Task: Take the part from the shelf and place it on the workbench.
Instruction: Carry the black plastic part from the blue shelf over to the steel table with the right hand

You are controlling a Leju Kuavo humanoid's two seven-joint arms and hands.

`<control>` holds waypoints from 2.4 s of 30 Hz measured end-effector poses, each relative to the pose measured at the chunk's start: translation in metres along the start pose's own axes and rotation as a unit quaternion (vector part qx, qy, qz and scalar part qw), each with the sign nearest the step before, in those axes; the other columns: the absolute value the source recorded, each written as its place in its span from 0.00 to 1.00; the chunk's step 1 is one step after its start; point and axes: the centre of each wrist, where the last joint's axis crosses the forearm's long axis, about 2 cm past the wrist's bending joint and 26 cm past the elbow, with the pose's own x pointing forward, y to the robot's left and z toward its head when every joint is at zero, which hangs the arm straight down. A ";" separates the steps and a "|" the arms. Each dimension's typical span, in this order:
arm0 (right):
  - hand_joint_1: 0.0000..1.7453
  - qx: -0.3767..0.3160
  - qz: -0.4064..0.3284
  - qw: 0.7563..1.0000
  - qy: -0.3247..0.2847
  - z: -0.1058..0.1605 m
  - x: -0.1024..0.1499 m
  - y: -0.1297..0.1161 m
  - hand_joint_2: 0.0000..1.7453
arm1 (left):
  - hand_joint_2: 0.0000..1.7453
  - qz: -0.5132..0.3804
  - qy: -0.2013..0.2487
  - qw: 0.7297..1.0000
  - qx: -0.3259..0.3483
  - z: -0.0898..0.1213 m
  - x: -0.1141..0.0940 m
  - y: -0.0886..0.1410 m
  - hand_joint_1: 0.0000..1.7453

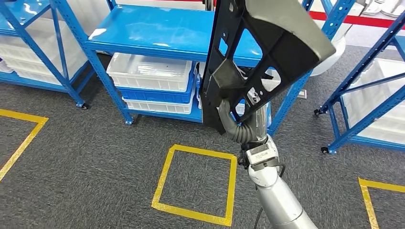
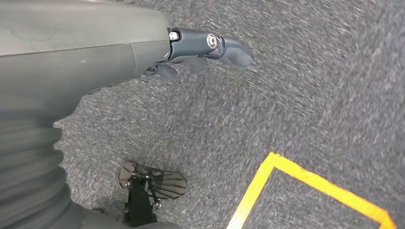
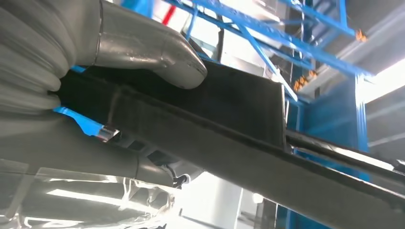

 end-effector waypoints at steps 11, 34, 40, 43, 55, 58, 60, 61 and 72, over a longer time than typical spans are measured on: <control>1.00 0.013 -0.011 1.000 0.002 0.006 0.002 0.008 1.00 | 1.00 0.002 0.014 1.000 0.012 0.006 -0.008 0.001 0.00; 1.00 0.015 -0.013 1.000 0.004 0.010 0.003 0.009 1.00 | 1.00 0.006 0.012 1.000 0.013 0.005 -0.005 -0.003 0.00; 1.00 0.009 -0.007 1.000 -0.001 0.014 0.007 0.012 1.00 | 1.00 -0.007 0.019 1.000 0.007 0.006 -0.007 -0.002 0.00; 1.00 0.006 -0.011 1.000 -0.001 0.018 0.011 0.014 1.00 | 1.00 -0.017 0.024 1.000 0.006 0.008 -0.009 -0.001 0.00; 1.00 -0.014 -0.005 1.000 0.015 0.038 0.020 0.010 1.00 | 1.00 -0.019 0.011 1.000 0.001 0.004 -0.006 0.001 0.00; 1.00 -0.018 -0.006 1.000 0.017 0.041 0.020 0.006 1.00 | 1.00 -0.015 0.013 1.000 0.005 0.004 -0.006 0.002 0.00; 1.00 -0.020 -0.005 1.000 0.021 0.045 0.019 0.002 1.00 | 1.00 -0.012 0.012 1.000 0.006 0.004 -0.005 0.001 0.00; 1.00 -0.021 -0.003 0.999 0.025 0.048 0.018 0.000 1.00 | 1.00 -0.011 0.011 1.000 0.006 0.003 -0.004 0.000 0.00; 1.00 -0.018 0.022 0.999 0.045 0.069 0.018 -0.010 1.00 | 1.00 -0.022 0.027 0.999 0.000 0.007 -0.009 0.000 0.00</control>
